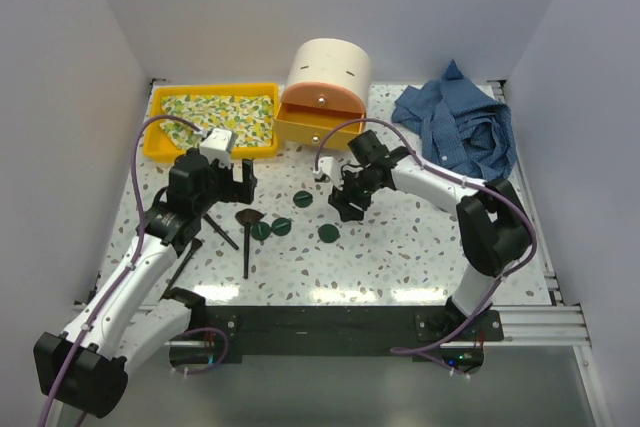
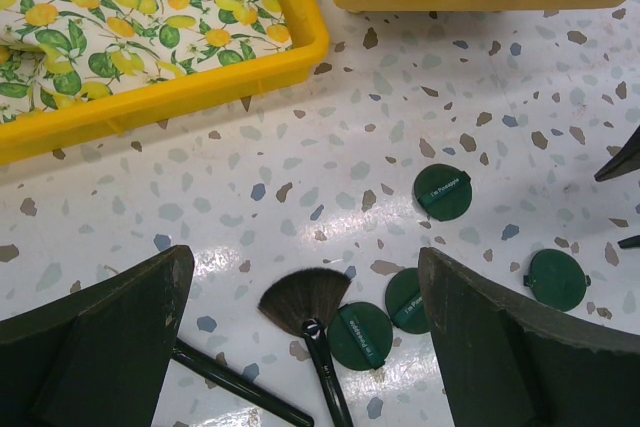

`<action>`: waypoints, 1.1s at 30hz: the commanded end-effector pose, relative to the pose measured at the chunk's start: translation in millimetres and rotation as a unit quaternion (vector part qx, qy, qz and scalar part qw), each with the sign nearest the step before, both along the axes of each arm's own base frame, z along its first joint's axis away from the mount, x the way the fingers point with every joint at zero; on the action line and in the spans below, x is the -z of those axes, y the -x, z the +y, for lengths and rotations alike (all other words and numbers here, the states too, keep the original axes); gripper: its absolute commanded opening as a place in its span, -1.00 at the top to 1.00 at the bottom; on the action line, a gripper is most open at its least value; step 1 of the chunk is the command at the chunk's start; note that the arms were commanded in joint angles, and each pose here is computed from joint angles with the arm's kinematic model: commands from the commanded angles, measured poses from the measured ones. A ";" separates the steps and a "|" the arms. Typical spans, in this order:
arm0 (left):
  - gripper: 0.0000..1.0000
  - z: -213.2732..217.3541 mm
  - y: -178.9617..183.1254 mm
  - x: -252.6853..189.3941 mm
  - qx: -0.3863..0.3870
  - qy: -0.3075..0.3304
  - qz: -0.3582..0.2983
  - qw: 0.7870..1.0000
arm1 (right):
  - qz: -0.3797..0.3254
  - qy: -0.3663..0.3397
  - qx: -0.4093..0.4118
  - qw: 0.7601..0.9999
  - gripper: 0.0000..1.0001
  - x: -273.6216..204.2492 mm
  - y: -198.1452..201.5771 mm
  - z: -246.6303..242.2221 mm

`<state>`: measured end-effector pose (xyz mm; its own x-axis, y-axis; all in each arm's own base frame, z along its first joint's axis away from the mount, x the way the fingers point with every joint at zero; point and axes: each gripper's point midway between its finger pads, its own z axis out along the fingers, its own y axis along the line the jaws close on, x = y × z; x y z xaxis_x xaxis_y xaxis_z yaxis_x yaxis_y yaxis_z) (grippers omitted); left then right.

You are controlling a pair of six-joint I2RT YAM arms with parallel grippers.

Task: Organize the makeup
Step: Open the drawer in the storage box, then pick up the makeup tool from the center of the board.

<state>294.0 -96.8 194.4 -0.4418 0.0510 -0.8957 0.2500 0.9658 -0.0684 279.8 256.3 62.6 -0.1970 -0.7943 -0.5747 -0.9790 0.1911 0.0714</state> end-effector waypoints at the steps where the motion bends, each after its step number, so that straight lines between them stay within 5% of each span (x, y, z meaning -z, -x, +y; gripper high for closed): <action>1: -1.00 2.4 -1.6 -6.8 -0.002 -0.001 -0.017 1.000 | -0.002 -0.005 0.018 1.000 -0.18 -6.6 -10.7 11.7; 8: -1.00 2.7 -1.5 -8.5 -0.003 0.000 -0.020 1.000 | 0.028 0.006 -0.021 0.999 -0.23 12.1 17.6 32.3; 22: -1.00 3.1 -1.0 -9.1 -0.004 0.000 -0.021 1.000 | 0.001 0.062 0.001 0.998 -0.22 36.6 5.8 39.9; 30: -1.00 3.1 -1.0 -10.3 -0.004 0.001 -0.024 1.000 | 0.005 0.097 -0.019 0.995 0.31 52.6 23.4 32.5; 33: -1.00 3.2 -0.8 -10.0 -0.004 0.001 -0.023 1.000 | 0.008 0.100 -0.023 0.995 0.66 52.3 28.7 30.0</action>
<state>293.1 -96.4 197.8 -0.4317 0.0479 -0.9008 0.2509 0.9656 -0.0689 259.5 294.4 17.5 -0.1661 -0.8821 -0.4408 -0.9858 0.1602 0.0511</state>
